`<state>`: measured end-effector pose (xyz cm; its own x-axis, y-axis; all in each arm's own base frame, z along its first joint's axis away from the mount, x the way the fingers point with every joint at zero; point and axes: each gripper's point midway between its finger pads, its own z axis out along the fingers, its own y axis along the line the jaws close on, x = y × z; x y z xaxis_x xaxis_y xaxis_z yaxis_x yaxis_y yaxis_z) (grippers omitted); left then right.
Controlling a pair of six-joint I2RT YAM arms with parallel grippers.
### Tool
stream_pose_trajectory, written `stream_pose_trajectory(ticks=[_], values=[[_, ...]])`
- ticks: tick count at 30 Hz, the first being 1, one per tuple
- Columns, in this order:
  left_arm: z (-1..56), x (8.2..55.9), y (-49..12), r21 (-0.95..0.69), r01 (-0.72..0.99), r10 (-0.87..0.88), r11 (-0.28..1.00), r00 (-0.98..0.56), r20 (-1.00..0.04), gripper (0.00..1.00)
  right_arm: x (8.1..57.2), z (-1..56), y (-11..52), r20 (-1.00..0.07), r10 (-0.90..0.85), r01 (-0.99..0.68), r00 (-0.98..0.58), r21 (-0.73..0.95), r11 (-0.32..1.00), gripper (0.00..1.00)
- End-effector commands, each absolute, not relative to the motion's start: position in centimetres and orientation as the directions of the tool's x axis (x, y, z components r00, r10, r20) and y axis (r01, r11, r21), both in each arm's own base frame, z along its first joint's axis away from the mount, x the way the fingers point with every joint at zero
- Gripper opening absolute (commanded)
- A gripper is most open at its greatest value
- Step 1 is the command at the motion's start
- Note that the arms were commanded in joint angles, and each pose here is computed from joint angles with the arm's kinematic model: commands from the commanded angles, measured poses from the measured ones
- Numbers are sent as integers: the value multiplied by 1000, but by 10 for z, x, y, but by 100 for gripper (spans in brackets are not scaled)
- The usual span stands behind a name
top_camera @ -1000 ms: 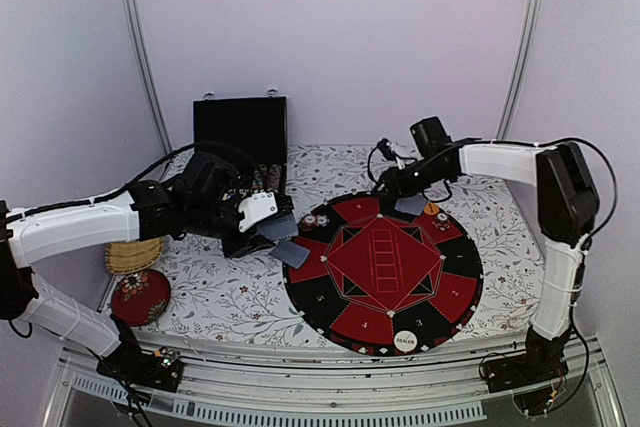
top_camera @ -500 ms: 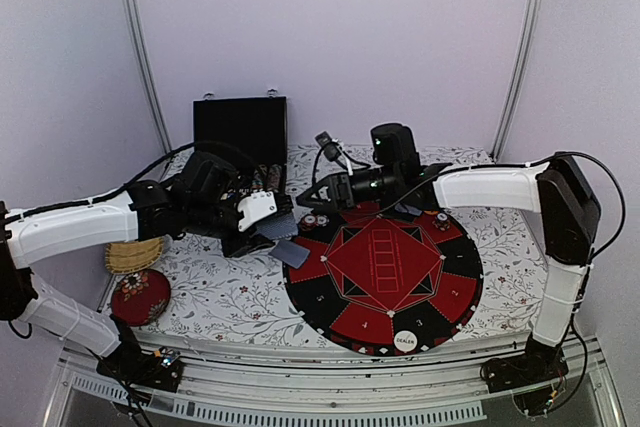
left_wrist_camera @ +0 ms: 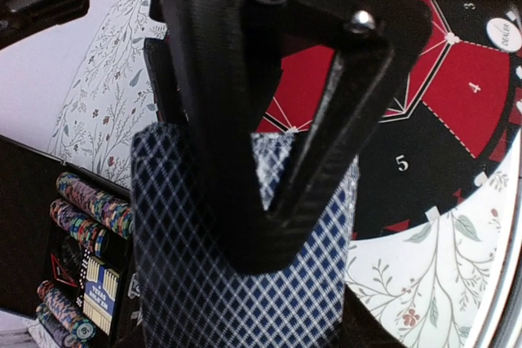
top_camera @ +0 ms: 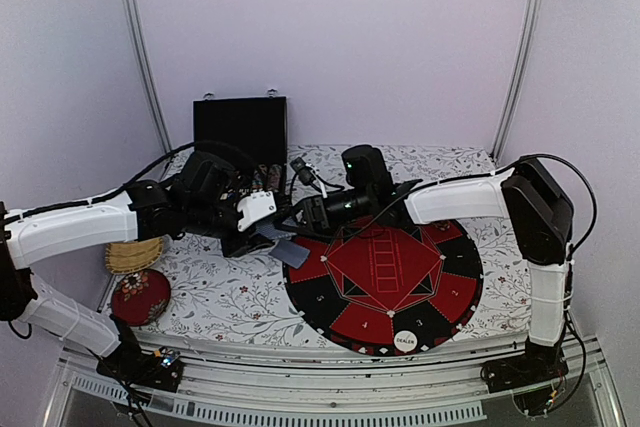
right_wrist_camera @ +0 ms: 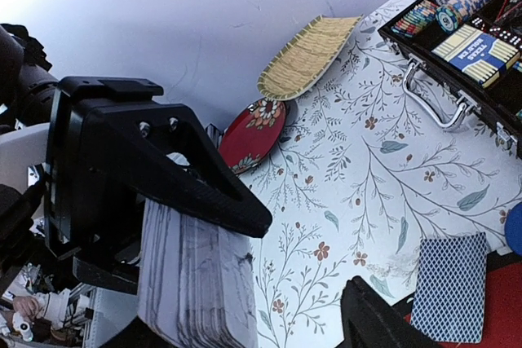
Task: Distribute texas hold em gaming equipment
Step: Pick up the poker card from the face-down deck piles.
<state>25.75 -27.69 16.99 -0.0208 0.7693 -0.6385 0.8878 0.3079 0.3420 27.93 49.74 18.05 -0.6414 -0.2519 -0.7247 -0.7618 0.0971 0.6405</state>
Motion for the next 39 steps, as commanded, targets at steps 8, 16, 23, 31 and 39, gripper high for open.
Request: stream_pose_trajectory(ticks=[8, 16, 23, 31, 39], values=[[175, 253, -280, 357, 886, 757, 296, 10, -654, 48, 293, 184, 484, -744, -240, -781, -624, 578, 236, 45], [175, 254, -280, 360, 884, 760, 298, 9, -650, 48, 291, 189, 473, -750, -264, -792, -607, 543, 280, 30], [175, 254, -280, 359, 885, 760, 297, 9, -650, 48, 283, 194, 467, -740, -281, -790, -611, 550, 272, 11], [173, 254, -279, 359, 885, 763, 296, 7, -647, 48, 280, 196, 454, -730, -294, -783, -617, 530, 325, 3], [174, 254, -280, 357, 886, 759, 296, 8, -651, 48, 276, 196, 451, -718, -311, -780, -622, 535, 325, 11]])
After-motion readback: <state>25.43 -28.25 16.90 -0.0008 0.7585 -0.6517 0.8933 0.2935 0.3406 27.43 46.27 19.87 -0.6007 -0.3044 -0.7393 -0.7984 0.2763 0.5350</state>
